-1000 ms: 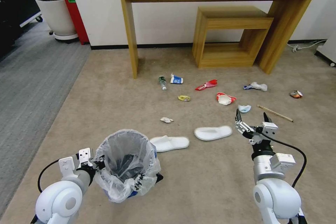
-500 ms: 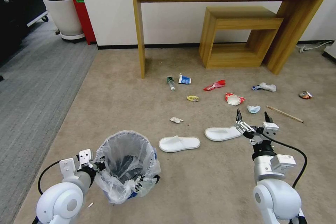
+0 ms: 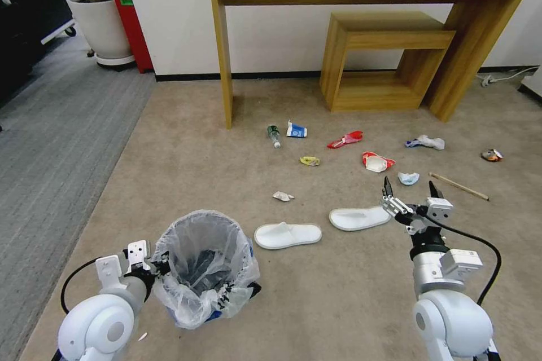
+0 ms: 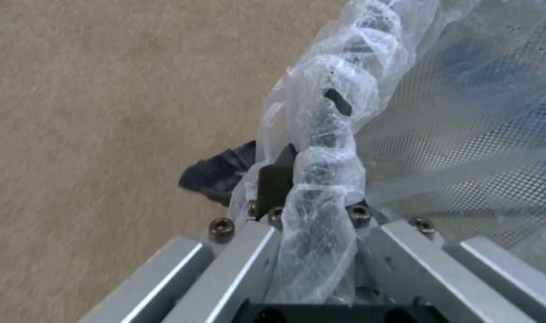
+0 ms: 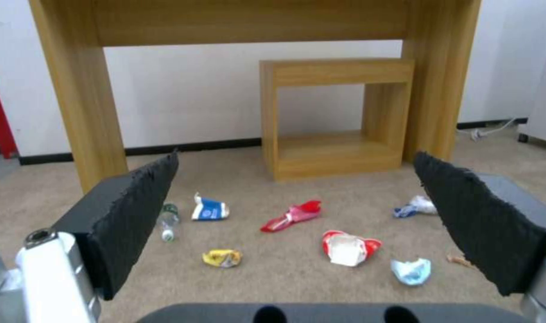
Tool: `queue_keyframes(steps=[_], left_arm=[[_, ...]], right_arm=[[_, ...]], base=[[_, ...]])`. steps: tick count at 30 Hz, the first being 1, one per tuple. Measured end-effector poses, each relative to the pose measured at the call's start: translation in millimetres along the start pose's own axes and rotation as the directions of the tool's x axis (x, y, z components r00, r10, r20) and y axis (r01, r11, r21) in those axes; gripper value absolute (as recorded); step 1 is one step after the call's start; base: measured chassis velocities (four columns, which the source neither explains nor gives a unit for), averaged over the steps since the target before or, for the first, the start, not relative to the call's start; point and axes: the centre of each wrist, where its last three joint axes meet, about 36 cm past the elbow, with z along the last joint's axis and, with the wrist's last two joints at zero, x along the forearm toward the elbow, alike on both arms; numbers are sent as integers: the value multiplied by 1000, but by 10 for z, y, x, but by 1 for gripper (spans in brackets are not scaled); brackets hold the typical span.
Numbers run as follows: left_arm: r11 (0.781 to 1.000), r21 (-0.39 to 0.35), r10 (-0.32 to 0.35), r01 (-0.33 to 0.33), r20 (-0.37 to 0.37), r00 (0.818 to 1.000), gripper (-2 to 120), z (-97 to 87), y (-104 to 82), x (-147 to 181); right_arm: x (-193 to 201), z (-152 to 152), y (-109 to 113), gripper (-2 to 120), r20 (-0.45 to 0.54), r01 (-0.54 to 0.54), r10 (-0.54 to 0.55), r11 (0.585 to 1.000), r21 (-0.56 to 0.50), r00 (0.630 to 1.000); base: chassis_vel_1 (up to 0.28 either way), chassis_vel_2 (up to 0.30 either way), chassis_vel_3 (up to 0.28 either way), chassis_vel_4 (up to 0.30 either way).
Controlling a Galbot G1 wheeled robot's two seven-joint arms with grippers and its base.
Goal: Pick up the trash bin and place the garbage on the floor into it.
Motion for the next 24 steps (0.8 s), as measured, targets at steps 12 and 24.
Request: queue_keyframes(steps=[12,24], left_arm=[[1000,0,0,0,-1,1000,0,5,4,-22],[1000,2,0,0,-4,1000,0,-1,13,-60]], right_arm=[[-4,18,8,100,0,1,-1,1000,-1,1000],[-50,23,25,100,-1,0,0,1000,-14,1000]], base=[[-136,139,128,-140],[-15,15,13,-18]])
